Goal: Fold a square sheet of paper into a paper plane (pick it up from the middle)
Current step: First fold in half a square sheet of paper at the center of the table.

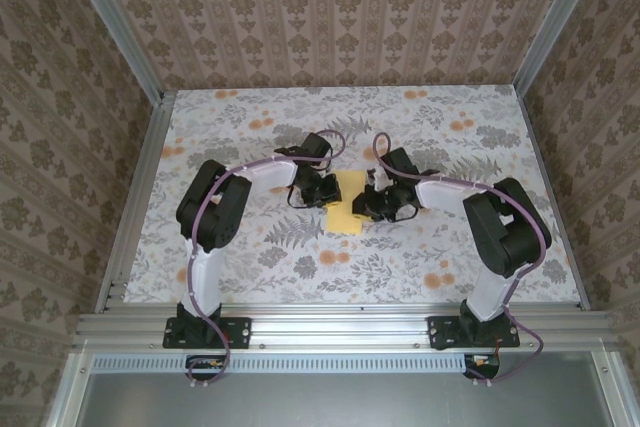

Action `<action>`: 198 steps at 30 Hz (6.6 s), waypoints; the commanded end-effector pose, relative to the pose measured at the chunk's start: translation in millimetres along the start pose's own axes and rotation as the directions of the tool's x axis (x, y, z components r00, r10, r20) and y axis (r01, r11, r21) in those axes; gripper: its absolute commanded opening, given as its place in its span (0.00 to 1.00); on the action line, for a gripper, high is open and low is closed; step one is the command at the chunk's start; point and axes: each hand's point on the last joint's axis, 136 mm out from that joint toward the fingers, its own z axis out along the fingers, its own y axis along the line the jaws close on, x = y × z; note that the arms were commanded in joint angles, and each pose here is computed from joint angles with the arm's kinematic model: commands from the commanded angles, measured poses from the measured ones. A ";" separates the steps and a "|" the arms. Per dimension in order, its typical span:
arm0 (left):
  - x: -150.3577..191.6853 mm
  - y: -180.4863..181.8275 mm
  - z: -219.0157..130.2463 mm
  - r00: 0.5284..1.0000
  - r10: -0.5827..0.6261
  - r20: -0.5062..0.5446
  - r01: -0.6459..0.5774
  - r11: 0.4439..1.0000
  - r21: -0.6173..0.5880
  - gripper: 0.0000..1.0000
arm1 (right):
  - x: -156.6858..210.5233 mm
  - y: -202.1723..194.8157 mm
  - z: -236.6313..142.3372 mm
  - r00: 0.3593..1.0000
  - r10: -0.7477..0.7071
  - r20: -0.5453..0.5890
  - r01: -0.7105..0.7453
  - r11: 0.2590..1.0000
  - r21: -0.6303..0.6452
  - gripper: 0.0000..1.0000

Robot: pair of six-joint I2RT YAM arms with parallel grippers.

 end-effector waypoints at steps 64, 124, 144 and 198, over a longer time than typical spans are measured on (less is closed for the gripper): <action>81.3 10.2 34.2 0.992 -0.008 -0.126 0.014 0.999 0.049 0.06 | -26.5 -37.6 9.5 0.952 0.233 0.196 -0.240 0.971 0.008 0.15; 123.8 45.7 27.0 0.964 0.068 -0.257 -0.081 0.996 -0.042 0.03 | -48.8 -93.4 16.0 0.949 0.266 0.172 -0.279 0.959 0.055 0.00; 125.8 46.0 23.3 0.963 0.069 -0.261 -0.083 0.996 -0.042 0.03 | -101.0 -120.9 -10.8 0.904 0.281 0.323 -0.328 0.940 0.099 0.00; 166.0 68.0 7.0 0.951 0.083 -0.299 -0.117 0.988 -0.098 0.04 | -44.7 -100.8 8.8 0.957 0.245 0.154 -0.278 0.927 0.253 0.01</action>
